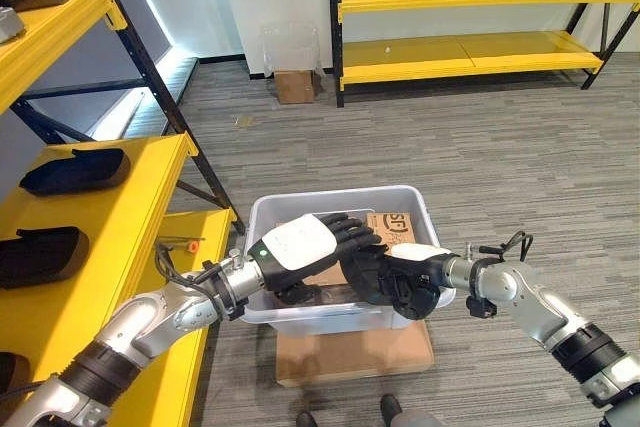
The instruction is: Move parts from the plastic box to the shelf.
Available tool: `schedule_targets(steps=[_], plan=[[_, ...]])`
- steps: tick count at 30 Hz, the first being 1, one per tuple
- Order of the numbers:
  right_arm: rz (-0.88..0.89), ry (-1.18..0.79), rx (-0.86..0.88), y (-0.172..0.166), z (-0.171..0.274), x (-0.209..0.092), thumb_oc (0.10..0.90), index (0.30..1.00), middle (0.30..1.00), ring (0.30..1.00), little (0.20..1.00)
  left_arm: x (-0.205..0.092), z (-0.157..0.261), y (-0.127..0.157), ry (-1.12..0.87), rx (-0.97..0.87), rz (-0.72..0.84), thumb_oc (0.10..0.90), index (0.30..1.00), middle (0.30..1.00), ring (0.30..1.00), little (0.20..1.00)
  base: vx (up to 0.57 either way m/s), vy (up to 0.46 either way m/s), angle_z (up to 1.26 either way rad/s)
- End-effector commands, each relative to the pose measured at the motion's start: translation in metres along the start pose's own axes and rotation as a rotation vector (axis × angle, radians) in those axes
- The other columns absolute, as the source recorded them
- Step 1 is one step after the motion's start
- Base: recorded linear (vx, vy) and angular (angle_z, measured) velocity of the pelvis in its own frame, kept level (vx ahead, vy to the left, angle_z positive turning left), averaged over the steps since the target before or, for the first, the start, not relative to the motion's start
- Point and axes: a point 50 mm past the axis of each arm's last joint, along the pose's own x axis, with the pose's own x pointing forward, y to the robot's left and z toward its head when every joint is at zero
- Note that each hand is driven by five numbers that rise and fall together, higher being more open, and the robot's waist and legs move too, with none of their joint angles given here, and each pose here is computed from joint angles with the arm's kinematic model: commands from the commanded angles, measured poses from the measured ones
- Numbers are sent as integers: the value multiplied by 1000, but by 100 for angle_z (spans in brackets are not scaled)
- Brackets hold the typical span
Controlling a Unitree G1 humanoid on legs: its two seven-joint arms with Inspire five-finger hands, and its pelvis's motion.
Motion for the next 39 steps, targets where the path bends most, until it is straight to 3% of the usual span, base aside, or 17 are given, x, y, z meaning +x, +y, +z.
schedule_targets(steps=[1,20,39], plan=[[-184,-164,-109,-48,32,-4,400,300,300,300,300,15,6,28,-79,-27,128,900,1000,1000,1000,1000,0,0,0],[-148,-219,-91,-53,43,-5,400,300,300,300,300,37,31,37,-244,0,122,900,1000,1000,1000,1000,2,-1,-2],[-155,-251,-61,-51,43,-6,400,300,300,300,300,44,29,28,-205,9,58,900,1000,1000,1000,1000,0,0,0]])
